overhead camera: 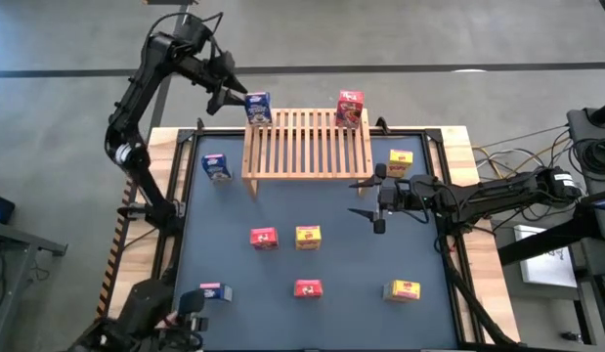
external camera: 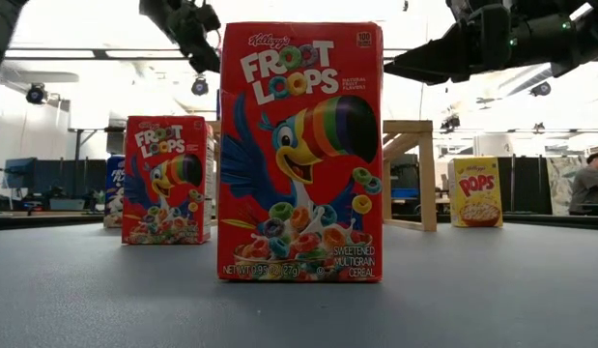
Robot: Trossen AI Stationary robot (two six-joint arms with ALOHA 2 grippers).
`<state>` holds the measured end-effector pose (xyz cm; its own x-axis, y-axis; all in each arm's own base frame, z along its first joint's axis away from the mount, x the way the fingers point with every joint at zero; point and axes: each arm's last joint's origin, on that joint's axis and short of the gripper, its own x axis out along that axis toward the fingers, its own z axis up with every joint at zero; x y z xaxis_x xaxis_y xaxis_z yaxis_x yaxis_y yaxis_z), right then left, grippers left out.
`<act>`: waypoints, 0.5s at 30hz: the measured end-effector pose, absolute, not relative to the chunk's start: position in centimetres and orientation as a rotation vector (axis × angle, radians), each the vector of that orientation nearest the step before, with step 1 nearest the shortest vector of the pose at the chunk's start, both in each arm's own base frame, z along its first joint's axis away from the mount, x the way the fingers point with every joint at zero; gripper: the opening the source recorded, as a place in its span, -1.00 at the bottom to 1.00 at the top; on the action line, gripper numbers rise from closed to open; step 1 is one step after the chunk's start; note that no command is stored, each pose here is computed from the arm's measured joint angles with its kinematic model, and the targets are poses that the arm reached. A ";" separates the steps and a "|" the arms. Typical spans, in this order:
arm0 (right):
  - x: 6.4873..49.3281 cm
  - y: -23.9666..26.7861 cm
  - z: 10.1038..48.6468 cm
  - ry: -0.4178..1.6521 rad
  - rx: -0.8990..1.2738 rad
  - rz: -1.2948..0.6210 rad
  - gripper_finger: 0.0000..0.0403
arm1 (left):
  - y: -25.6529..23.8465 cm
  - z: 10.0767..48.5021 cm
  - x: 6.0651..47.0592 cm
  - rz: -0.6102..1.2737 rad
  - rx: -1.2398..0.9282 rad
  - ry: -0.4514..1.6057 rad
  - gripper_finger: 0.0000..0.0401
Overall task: Stack cereal on shelf
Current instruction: Put the middle blue cereal box on the shelf
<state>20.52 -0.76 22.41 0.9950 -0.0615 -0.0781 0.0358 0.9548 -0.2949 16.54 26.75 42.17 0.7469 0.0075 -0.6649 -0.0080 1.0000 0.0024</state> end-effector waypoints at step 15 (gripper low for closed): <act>20.5 -0.8 22.7 0.056 -0.308 -0.054 0.42 | 21.4 36.1 12.0 0.219 0.194 0.438 -0.40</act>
<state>20.54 -0.77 22.71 0.9970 -0.0617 -0.0465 0.0447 0.9516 -0.3041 11.99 21.38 36.12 0.8826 0.2509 -0.3976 -0.1678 0.9581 0.2322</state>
